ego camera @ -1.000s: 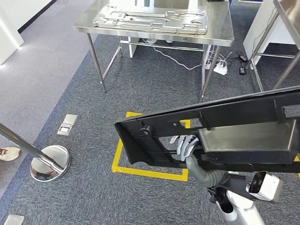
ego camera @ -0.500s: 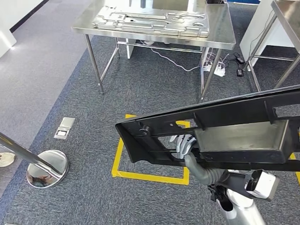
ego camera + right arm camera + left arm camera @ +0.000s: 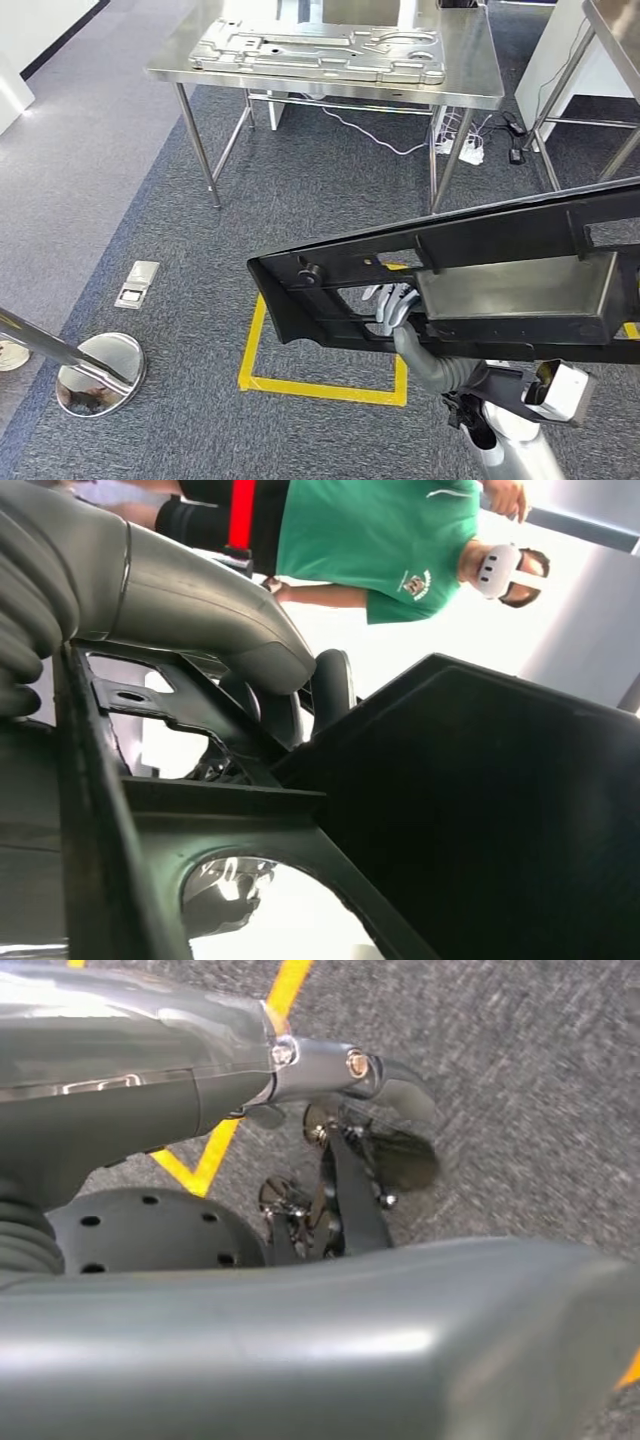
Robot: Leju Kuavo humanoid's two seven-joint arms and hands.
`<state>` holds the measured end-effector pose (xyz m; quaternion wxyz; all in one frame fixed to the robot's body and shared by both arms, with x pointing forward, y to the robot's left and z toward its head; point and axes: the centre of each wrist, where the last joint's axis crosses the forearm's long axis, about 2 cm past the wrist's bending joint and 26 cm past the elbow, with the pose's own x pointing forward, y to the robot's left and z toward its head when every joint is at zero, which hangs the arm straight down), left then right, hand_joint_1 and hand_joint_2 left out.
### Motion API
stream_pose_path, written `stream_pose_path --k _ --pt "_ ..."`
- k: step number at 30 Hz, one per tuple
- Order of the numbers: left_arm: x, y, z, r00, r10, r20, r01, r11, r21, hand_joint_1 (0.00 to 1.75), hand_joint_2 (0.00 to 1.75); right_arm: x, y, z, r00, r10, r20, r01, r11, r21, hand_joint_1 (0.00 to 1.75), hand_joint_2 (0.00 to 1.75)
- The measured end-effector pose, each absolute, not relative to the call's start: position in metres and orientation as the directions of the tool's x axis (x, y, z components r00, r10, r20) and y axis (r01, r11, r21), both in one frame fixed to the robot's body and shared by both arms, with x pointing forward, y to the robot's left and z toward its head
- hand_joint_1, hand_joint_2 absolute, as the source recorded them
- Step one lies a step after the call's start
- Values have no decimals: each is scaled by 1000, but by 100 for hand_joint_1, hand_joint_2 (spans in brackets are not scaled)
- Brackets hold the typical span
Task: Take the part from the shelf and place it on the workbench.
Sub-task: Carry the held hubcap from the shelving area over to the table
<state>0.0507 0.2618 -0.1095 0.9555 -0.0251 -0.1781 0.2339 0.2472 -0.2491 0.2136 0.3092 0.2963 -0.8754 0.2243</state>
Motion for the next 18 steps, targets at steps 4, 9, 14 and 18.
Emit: stream_pose_path --k 4,9,14,18 --pt "52 262 -109 827 456 329 -438 889 -132 0 175 248 -247 215 -633 -380 675 -658 724 -209 175 175" --pt "52 262 -109 827 456 330 -438 889 -132 0 175 248 -246 215 -634 -379 674 -656 725 -209 175 175" --pt "50 262 -110 828 455 326 -439 890 -125 0 175 247 -245 213 -629 -377 680 -657 726 -205 175 175" --pt "52 262 -109 828 454 329 -439 890 -125 0 175 248 -244 213 -630 -374 681 -653 730 -203 175 175"
